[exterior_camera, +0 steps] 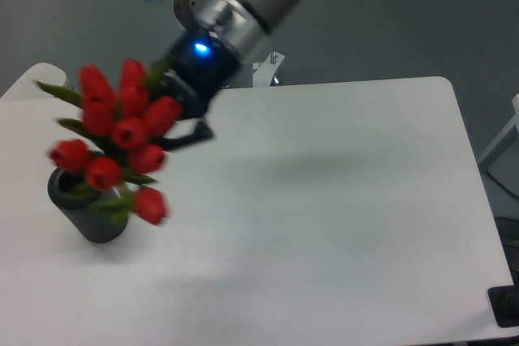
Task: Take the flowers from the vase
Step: 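Carry the tulip bunch away from the vase over the table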
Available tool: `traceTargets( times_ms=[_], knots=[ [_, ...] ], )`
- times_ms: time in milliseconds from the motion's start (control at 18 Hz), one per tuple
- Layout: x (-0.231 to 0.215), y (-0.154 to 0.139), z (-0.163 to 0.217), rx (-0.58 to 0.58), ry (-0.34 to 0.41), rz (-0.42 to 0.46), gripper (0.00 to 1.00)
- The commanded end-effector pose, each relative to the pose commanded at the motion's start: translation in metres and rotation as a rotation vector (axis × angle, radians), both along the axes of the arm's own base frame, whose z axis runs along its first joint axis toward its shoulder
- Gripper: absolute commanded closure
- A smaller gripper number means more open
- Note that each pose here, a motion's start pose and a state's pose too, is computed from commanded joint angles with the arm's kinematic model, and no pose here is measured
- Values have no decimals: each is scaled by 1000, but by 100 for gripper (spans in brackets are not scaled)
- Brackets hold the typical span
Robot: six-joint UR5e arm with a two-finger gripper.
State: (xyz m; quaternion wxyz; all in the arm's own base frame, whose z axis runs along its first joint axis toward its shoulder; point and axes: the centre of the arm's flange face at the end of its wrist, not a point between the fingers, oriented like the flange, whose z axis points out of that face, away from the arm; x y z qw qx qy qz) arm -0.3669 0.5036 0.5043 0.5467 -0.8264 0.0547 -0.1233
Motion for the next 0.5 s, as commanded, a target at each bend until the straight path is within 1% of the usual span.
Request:
traceTargets(
  times_ms=[167, 389, 500],
  knots=[
    [-33, -9, -12, 0, 30, 26, 71],
    [-63, -13, -37, -5, 69, 29, 71],
    [-78, -20, -48, -3, 99, 30, 72]
  ],
)
